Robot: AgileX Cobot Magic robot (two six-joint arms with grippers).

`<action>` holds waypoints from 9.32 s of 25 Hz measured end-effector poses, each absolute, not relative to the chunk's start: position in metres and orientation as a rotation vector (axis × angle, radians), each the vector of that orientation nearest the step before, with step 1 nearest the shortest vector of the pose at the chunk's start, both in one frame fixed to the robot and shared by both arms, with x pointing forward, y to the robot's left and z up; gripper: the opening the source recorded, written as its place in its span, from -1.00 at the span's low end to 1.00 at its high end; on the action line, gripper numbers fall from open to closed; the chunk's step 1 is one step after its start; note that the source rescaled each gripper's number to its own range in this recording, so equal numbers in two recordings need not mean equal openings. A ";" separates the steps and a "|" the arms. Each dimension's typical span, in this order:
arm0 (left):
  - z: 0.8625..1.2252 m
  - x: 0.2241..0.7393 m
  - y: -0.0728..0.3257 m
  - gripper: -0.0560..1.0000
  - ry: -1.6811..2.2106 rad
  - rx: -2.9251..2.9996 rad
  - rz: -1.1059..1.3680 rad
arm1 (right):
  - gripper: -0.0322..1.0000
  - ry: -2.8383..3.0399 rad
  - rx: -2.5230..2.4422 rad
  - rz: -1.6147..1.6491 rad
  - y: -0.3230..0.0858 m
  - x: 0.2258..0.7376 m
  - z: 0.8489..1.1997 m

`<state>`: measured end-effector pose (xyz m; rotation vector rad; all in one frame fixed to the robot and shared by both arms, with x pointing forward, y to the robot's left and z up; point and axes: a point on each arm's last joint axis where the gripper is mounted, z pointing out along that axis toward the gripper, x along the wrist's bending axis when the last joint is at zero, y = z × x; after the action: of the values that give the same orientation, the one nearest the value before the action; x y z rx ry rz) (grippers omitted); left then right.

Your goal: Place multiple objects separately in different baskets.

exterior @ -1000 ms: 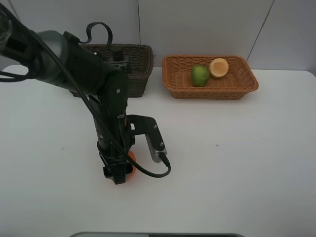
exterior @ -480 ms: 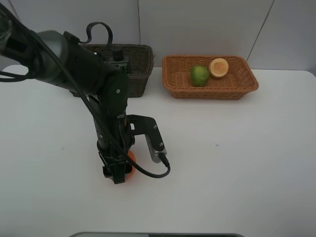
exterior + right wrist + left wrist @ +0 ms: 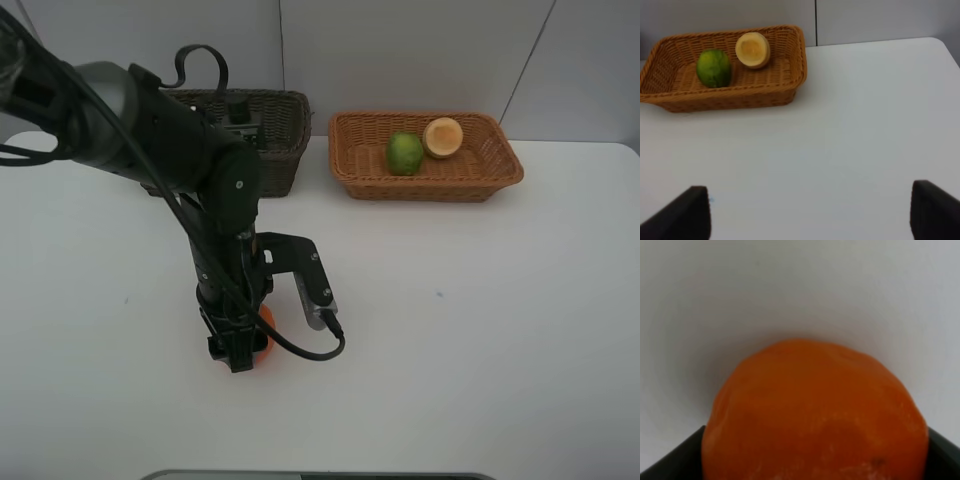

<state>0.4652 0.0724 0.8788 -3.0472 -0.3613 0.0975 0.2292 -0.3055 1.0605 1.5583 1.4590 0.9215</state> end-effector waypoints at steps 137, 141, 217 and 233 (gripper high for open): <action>1.034 0.628 0.068 0.98 -1.606 -3.166 -0.509 | 0.40 1.459 1.558 0.921 -0.306 0.229 1.061; 1.059 0.624 0.116 0.98 -1.802 -2.963 -0.401 | 0.40 1.459 1.558 0.921 -0.306 0.229 1.061; 1.048 0.228 0.310 1.00 -2.618 -2.534 -1.245 | 0.40 1.459 1.558 0.921 -0.306 0.229 1.061; 1.046 0.232 0.309 1.00 -2.659 -2.512 -1.260 | 0.40 1.459 1.558 0.921 -0.306 0.229 1.061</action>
<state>0.2315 0.3086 1.0458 -2.5119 -2.6587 -1.2602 0.2292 -0.3055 1.0605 1.5583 1.4590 0.9215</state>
